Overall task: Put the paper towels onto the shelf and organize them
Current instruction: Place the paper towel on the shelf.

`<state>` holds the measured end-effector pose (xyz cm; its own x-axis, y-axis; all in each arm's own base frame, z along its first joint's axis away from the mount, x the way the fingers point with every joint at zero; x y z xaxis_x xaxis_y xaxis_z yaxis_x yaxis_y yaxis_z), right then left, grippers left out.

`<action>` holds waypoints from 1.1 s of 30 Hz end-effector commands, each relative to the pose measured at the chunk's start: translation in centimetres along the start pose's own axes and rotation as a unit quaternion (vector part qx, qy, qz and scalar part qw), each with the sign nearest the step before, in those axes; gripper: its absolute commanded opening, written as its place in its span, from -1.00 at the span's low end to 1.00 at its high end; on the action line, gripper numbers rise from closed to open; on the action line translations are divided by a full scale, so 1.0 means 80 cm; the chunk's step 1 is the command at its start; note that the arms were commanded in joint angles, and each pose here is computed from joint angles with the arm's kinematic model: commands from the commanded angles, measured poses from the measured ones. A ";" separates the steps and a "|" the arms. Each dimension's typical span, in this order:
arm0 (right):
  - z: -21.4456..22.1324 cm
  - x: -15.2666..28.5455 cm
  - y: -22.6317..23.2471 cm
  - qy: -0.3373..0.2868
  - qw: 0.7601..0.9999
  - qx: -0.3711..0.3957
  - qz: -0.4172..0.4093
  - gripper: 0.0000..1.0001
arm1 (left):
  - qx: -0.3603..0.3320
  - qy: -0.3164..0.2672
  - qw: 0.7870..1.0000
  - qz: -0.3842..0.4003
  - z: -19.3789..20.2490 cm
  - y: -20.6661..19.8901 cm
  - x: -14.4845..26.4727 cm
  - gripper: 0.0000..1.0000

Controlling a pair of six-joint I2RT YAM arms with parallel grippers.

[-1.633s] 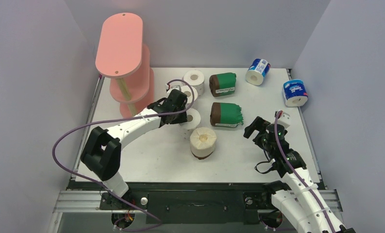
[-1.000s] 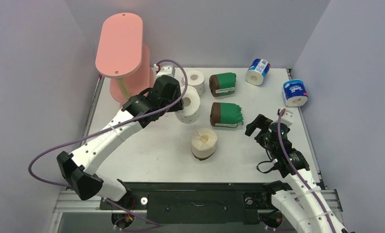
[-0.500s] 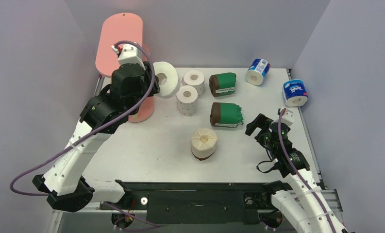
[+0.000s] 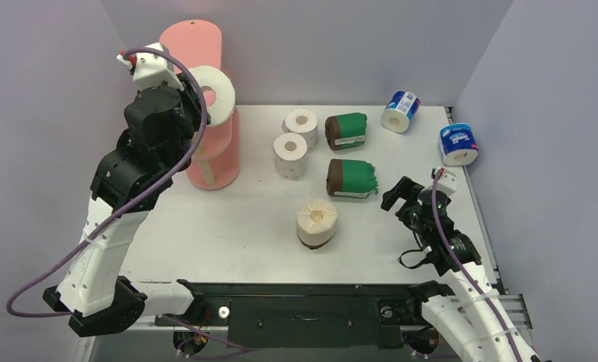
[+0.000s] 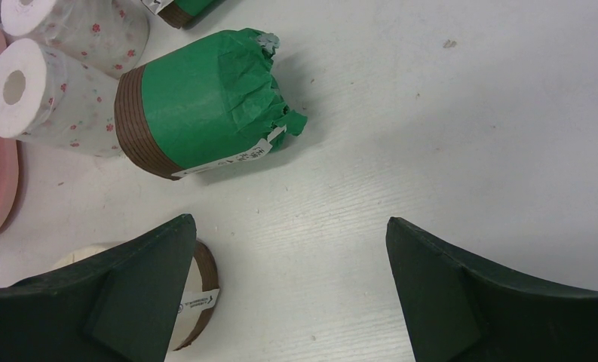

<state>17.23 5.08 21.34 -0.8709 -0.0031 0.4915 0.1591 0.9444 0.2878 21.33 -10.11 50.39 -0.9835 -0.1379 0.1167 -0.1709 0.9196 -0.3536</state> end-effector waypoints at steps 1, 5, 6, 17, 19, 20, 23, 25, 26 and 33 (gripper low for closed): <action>-0.022 0.008 0.010 -0.024 1.000 -0.007 -0.015 0.85 | 0.049 -0.086 0.995 -0.018 -0.059 0.014 0.012 -0.77; -0.022 0.007 0.012 -0.024 0.999 -0.008 -0.020 0.85 | 0.051 -0.090 0.994 -0.032 -0.069 0.024 0.004 -0.77; -0.022 0.006 0.013 -0.024 0.999 -0.010 -0.021 0.85 | 0.055 -0.092 0.994 -0.035 -0.072 0.025 0.002 -0.77; -0.046 0.008 0.055 -0.040 0.994 -0.013 -0.101 0.83 | 0.111 -0.063 0.990 -0.051 -0.088 0.046 -0.064 -0.77; -0.054 0.012 0.070 -0.050 0.993 -0.001 -0.111 0.83 | 0.121 -0.054 0.990 -0.053 -0.086 0.052 -0.079 -0.77; -0.058 0.015 0.081 -0.054 0.992 0.007 -0.115 0.83 | 0.129 -0.050 0.989 -0.052 -0.087 0.056 -0.084 -0.77; -0.065 0.018 0.099 -0.058 0.990 0.019 -0.123 0.83 | 0.145 -0.031 0.987 -0.053 -0.082 0.066 -0.104 -0.77; -0.069 0.019 0.112 -0.063 0.989 0.021 -0.133 0.83 | 0.152 -0.015 0.987 -0.051 -0.076 0.070 -0.115 -0.77; -0.070 0.018 0.118 -0.062 0.988 0.024 -0.138 0.83 | 0.154 -0.010 0.987 -0.052 -0.074 0.071 -0.118 -0.78; -0.074 0.015 0.144 -0.066 0.985 0.028 -0.156 0.83 | 0.159 0.006 0.986 -0.042 -0.067 0.069 -0.131 -0.76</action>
<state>19.94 13.29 27.89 -0.8970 -0.2667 0.3526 -0.1396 0.9276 0.3465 31.27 -1.15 50.00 -0.9298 -0.2577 0.2629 -0.3635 0.7562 -0.5441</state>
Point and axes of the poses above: each gripper's point midway between its finger pads, its own x axis back along the fingers, its own y axis along the line the jaws close on, z = x × y, the point moved 9 cm from there along x, back along the fingers, and after that the axes turned 7 degrees about x, right-handed, at the moved point
